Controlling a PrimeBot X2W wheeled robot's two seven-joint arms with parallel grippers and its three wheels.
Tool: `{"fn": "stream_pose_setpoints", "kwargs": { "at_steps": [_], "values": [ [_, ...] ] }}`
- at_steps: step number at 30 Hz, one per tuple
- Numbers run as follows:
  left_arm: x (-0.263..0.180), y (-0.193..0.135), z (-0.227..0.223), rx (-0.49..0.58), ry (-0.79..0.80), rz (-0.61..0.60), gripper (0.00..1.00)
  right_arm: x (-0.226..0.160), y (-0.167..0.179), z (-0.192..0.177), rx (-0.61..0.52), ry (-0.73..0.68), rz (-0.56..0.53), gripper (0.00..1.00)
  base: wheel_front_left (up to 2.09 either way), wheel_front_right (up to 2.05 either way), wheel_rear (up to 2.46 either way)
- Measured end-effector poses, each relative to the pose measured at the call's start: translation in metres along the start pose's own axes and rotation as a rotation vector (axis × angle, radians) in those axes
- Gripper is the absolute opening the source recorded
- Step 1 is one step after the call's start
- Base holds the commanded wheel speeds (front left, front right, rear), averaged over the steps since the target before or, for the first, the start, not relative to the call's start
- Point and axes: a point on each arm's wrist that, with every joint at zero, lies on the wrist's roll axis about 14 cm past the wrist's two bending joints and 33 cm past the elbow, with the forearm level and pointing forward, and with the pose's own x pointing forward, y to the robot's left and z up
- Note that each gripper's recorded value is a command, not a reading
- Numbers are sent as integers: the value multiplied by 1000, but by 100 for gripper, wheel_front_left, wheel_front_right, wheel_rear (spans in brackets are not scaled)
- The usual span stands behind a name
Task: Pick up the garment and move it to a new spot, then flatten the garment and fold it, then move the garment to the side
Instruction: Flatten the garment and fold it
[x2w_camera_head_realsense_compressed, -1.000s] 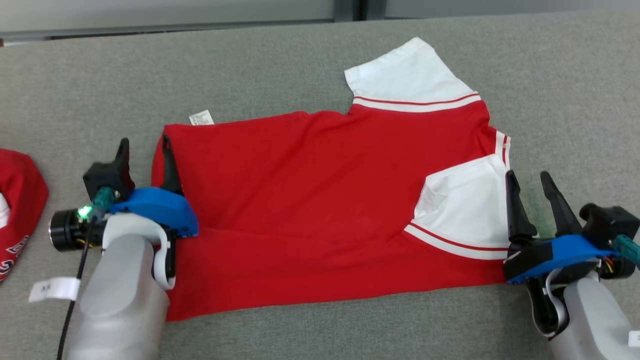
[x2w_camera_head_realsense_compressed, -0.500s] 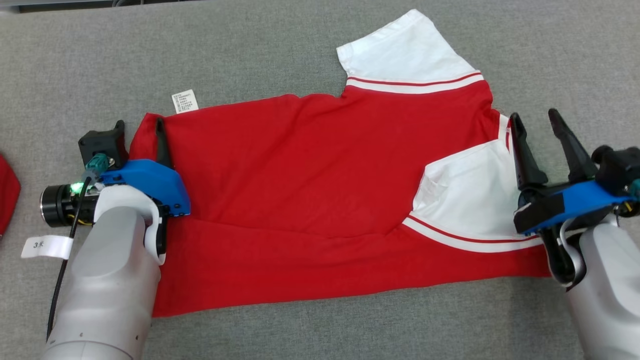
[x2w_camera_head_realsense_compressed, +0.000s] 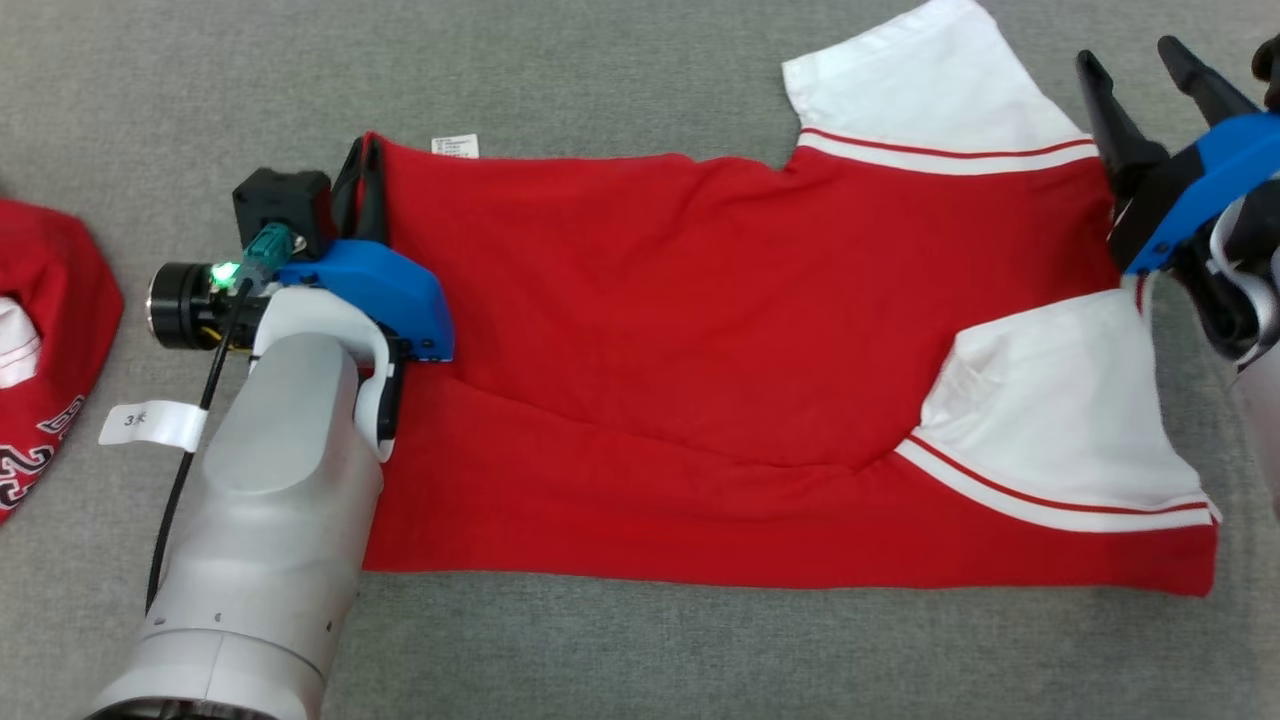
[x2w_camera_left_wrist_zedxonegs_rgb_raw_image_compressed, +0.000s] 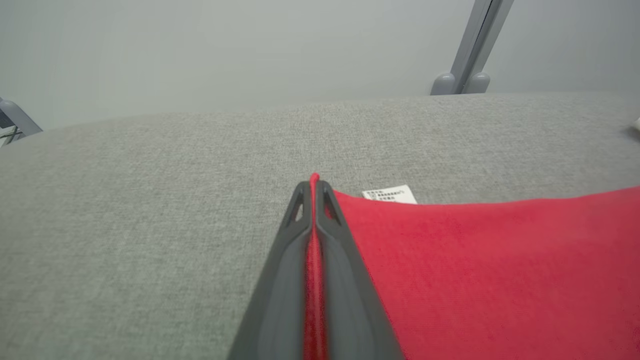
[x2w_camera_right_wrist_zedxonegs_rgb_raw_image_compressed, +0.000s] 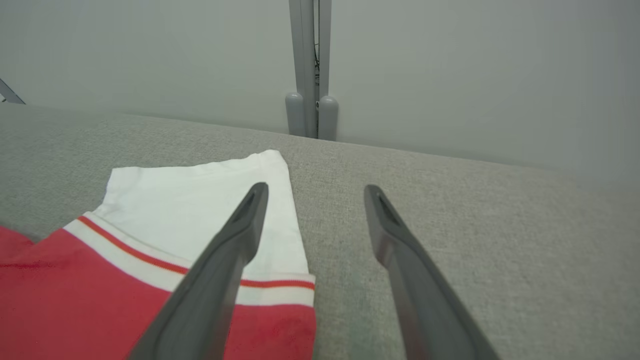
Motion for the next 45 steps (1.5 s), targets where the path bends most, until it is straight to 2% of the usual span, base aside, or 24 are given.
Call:
{"fn": "stream_pose_setpoints", "kwargs": {
  "at_steps": [7, 13, 19, 23, 25, 30, 37, 45],
  "values": [
    [-6, 10, 18, 33, -69, -3, 0, 46, 6, -5, -18, 146, 23, 100, 0, 0, 0],
    [-13, 6, 15, 14, -83, -32, 0, 79, 24, -19, -8, 226, 61, 100, 0, 0, 0],
    [-18, 1, 4, 4, -62, -34, 0, 98, 39, -44, -4, 305, 84, 100, 0, 0, 0],
    [-19, -2, -2, -4, -47, -31, 0, 105, 43, -47, -8, 318, 90, 100, 0, 0, 0],
    [-18, -3, -3, -7, -44, -29, 0, 107, 44, -48, -13, 322, 95, 0, 0, 0, 0],
    [-14, -5, -1, -18, -54, -18, 0, 110, 40, -32, -13, 197, 89, 0, 0, 0, 0],
    [-9, -3, 13, -41, -89, 12, 0, 101, 24, 24, -12, -88, 54, 0, 0, 0, 0],
    [-9, 9, 25, -51, -122, 47, 0, 67, 11, 61, 30, -228, 30, 0, 0, 0, 0]
  ]
}}
